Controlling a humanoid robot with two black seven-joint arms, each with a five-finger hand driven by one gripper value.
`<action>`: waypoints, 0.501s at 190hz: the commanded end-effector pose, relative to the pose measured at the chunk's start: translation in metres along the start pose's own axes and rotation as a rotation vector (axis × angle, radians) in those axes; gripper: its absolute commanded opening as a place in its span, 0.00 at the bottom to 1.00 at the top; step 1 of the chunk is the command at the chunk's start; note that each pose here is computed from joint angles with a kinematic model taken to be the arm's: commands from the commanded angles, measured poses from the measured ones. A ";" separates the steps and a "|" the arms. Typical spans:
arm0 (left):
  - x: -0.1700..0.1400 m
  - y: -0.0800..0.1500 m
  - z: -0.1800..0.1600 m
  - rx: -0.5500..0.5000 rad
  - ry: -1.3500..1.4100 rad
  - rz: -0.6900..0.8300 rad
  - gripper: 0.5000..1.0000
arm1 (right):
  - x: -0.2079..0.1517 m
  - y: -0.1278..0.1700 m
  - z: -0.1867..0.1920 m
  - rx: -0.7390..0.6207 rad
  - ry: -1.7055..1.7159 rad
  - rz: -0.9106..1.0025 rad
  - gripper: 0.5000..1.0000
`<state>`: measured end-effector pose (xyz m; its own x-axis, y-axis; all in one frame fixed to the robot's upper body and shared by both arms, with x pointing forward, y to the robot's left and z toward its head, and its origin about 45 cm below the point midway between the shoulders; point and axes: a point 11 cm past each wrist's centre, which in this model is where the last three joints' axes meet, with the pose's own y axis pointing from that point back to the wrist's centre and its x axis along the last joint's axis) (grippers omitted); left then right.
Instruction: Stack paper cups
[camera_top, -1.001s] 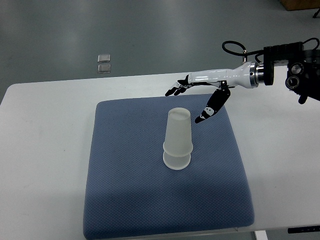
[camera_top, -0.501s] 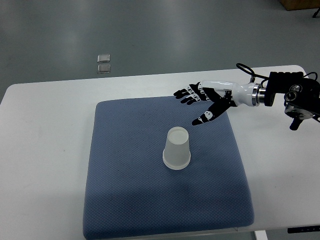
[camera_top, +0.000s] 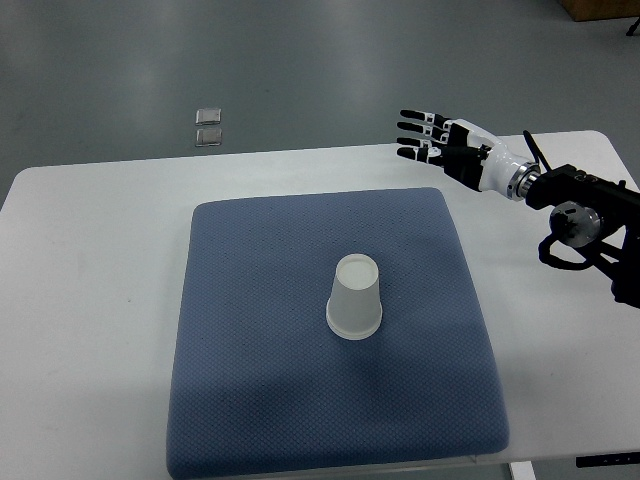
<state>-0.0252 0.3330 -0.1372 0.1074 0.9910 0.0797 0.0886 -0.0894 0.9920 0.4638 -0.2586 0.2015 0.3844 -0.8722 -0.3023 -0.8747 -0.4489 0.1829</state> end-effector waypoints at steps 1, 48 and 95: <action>0.000 0.000 0.000 -0.001 0.000 0.000 1.00 | 0.005 -0.003 0.006 0.014 -0.109 0.056 0.79; 0.000 0.000 0.000 0.001 0.000 0.000 1.00 | 0.010 0.003 0.036 -0.071 -0.346 0.106 0.79; 0.000 0.000 0.000 0.001 0.000 0.000 1.00 | 0.009 0.006 0.040 -0.063 -0.382 0.085 0.85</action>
<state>-0.0253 0.3330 -0.1372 0.1073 0.9910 0.0797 0.0886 -0.0894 0.9920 0.4526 -0.2611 0.1649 0.1594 -0.7840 -0.6000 -0.8748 -0.3938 0.2821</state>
